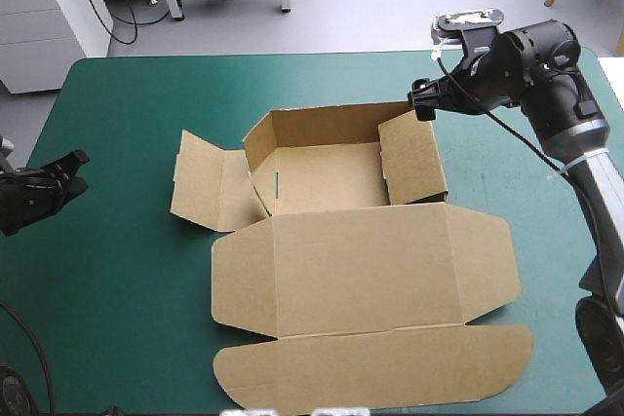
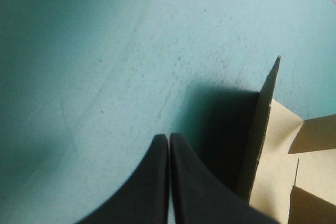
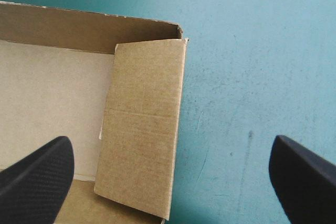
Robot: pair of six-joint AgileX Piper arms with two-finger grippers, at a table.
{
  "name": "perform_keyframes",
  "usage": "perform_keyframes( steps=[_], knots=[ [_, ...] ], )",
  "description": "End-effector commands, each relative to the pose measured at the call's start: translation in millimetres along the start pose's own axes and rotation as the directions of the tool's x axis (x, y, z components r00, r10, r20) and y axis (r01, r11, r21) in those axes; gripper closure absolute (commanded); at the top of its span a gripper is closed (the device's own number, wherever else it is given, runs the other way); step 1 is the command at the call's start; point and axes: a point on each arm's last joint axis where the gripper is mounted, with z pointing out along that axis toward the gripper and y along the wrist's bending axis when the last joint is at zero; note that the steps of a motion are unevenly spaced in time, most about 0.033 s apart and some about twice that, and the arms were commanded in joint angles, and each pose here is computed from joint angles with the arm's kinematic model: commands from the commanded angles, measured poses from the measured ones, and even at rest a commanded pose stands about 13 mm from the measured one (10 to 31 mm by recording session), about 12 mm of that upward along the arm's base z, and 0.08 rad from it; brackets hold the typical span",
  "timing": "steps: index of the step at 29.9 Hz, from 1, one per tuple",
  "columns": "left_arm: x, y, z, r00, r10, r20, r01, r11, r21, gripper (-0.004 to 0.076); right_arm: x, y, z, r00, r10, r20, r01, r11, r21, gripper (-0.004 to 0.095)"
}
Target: Fold the box
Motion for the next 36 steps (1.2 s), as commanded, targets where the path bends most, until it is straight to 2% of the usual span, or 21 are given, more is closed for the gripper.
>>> perform_keyframes(
  steps=[1, 4, 10, 24, 33, 35, 36],
  knots=[
    [-6, -9, -13, 0.997, -0.003, 0.073, 0.000, 1.000, 0.029, 0.0734, 4, -5, -12, 0.999, -0.008, 0.043, 0.008, 1.000, 0.013, -0.0006],
    [-7, -9, -13, 0.997, -0.003, 0.078, 0.001, 1.000, 0.028, 0.0734, 12, -6, 7, 1.000, -0.021, 0.013, 0.020, 0.999, 0.031, -0.0006],
    [-7, -9, -13, 0.997, -0.003, 0.078, 0.001, 1.000, 0.028, 0.0734, 16, -3, 36, 1.000, -0.005, 0.024, 0.005, 1.000, 0.016, -0.0006],
    [-6, -9, -13, 0.997, -0.003, 0.074, 0.000, 1.000, 0.029, 0.0734, 33, 5, 134, 0.970, -0.014, -0.242, 0.009, 1.000, -0.019, -0.0006],
    [-7, -9, -13, 0.997, -0.003, 0.076, 0.001, 1.000, 0.029, 0.0734, 38, 6, 147, 0.955, -0.030, -0.294, 0.024, 0.999, -0.024, -0.0006],
    [-7, -9, -13, 0.997, -0.003, 0.076, 0.001, 1.000, 0.029, 0.0734, 39, 6, 147, 0.954, -0.030, -0.298, 0.024, 0.999, -0.023, 0.0029],
    [-7, -9, -13, 0.997, -0.003, 0.076, 0.001, 1.000, 0.029, 0.0734, 39, 6, 147, 0.953, -0.030, -0.302, 0.024, 0.999, -0.023, 0.0079]
  ],
)
